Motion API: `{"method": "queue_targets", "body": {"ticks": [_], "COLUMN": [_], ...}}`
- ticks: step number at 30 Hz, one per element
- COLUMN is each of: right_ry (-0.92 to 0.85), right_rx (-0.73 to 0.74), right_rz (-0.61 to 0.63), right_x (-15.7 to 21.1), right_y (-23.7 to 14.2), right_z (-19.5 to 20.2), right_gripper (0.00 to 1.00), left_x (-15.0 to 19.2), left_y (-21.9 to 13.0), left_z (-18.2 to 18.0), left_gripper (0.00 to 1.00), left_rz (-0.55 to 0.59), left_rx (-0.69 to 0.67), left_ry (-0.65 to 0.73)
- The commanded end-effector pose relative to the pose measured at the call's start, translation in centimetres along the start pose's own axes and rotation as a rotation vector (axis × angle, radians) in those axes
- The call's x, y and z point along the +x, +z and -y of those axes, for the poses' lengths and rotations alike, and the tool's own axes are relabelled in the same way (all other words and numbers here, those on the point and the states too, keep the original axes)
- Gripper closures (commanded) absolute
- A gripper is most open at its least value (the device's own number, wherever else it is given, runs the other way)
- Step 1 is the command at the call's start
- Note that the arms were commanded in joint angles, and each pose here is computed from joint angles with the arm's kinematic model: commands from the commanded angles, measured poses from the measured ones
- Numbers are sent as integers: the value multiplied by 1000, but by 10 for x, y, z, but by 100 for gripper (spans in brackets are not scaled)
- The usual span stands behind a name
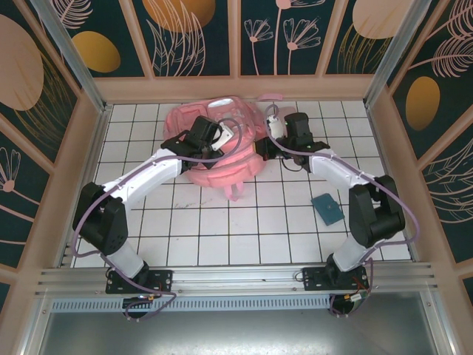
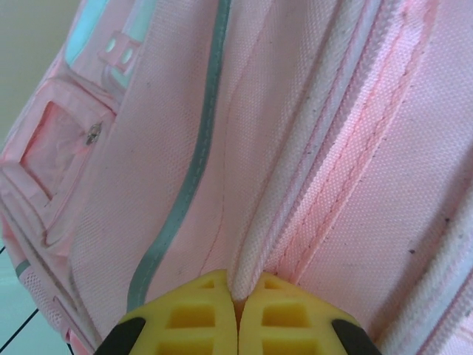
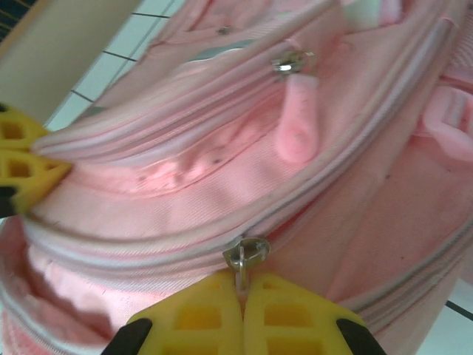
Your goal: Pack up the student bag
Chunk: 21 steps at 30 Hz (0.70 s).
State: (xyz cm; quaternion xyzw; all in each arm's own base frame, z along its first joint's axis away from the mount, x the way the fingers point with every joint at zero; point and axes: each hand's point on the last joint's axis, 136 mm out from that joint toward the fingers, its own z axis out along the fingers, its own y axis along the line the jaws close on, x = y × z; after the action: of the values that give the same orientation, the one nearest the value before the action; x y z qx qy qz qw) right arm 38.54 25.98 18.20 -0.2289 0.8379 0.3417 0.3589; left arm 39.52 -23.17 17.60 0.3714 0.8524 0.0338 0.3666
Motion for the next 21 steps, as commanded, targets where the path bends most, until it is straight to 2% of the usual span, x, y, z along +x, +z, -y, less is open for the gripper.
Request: {"method": "queue_targets", "body": {"ticks": [1, 7, 14, 17, 21], "right_ry": [-97, -156, -97, -66, 6], "right_rx": [-204, -205, -286, -348, -349], "right_rz": [-34, -139, -108, -95, -102], "right_x": [3, 37, 35, 32, 38], "right_y": [-19, -8, 2, 11, 19], "right_z": [-66, -92, -118, -138, -138], "right_gripper": [100, 100, 99, 95, 88], "left_x": [-62, -66, -63, -61, -57], "left_y": [-20, -22, -20, -20, -23], "left_z": [-27, -32, -24, -22, -18], "left_gripper": [100, 100, 100, 100, 100], "left_rz": [213, 230, 240, 247, 263], "left_rx": [-85, -104, -66, -53, -32], "left_ry": [-125, -171, -226, -258, -291]}}
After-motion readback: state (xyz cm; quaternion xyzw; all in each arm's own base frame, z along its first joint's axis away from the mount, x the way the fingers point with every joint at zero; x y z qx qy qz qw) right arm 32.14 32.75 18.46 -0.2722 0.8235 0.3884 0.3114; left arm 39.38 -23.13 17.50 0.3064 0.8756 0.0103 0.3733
